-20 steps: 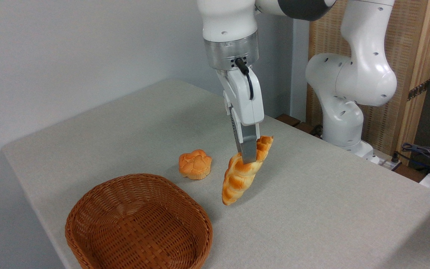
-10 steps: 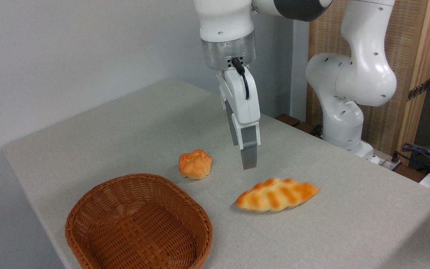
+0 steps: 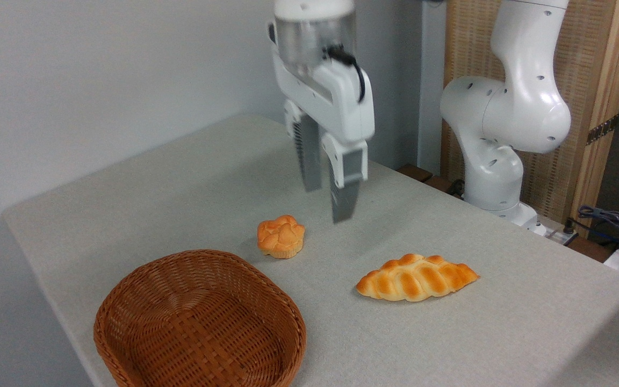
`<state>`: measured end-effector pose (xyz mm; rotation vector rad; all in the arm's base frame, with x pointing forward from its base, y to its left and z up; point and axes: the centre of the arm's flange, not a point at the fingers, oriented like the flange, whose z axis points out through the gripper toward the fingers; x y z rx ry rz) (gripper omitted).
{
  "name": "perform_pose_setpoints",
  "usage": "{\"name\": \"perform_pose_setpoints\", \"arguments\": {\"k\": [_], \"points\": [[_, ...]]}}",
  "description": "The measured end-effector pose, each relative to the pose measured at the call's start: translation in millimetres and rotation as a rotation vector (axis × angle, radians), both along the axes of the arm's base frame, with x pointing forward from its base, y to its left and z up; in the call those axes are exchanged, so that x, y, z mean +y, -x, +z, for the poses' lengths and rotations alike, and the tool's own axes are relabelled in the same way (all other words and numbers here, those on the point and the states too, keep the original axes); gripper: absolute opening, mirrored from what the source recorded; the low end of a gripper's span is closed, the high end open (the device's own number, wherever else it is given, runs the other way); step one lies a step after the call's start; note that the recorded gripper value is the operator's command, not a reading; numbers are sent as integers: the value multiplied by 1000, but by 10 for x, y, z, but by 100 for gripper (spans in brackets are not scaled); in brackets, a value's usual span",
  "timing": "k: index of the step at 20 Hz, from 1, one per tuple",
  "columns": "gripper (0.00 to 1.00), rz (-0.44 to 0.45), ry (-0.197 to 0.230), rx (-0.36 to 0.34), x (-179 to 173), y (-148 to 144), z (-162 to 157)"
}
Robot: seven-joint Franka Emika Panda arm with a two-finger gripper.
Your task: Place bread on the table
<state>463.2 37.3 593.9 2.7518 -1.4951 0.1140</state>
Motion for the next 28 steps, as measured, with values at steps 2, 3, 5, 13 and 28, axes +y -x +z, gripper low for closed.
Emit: {"name": "perform_pose_setpoints", "arguments": {"k": [2,3,5,13,28], "points": [[100,93,27,-32,-74,-104,182],[100,130,34,-45,-102,-167,260],[100,205,42,-58,-170,-299,383],[100,295,33,-7,-1058,-727,277],[100,251,14,66,-760,-810,283]]}}
